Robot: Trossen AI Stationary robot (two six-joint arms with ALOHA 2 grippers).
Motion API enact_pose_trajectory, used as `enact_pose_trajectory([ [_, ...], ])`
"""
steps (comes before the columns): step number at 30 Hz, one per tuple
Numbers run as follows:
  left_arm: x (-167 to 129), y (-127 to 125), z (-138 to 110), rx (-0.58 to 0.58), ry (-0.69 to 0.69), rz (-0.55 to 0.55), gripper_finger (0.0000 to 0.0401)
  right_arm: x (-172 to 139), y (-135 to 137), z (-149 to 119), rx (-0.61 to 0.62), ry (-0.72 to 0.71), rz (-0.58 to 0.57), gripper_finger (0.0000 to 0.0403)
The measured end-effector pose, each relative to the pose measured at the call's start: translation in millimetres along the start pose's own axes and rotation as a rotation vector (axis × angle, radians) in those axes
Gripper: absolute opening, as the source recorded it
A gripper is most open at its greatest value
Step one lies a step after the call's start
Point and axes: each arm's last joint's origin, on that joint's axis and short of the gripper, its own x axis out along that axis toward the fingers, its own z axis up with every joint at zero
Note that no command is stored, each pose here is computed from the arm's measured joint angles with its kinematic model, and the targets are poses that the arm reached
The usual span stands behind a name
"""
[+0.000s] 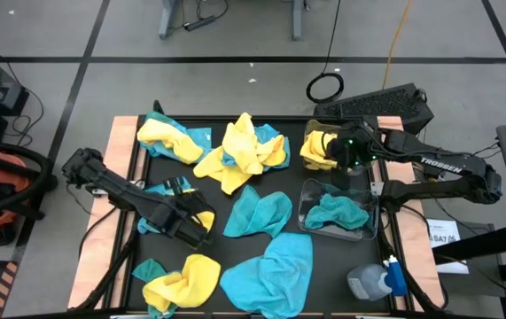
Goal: Sort microfiber towel by color & place in baskets
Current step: Put the yellow microfiber cloth into the top transparent bin
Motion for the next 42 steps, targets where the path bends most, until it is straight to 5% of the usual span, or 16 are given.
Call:
enact_pose_trajectory([
  [10,-55.9,24.7,35.4,0.0,-0.397,0.084,0.0001,-6.1,35.5,36.5,-0.256,-0.34,0.231,0.0251],
  [20,-83.1,35.7,76.2,0.004,-0.668,0.044,0.0,13.6,75.0,72.4,-0.451,-0.615,0.316,0.0251],
  [27,-97.0,41.8,90.7,-0.013,-0.783,0.022,0.0,46.3,80.7,86.8,-0.444,-0.637,0.221,0.0251],
  [42,-103.7,48.5,102.0,-0.008,-0.855,-0.01,0.0,114.8,105.3,103.5,-0.432,-0.743,0.331,0.0251],
])
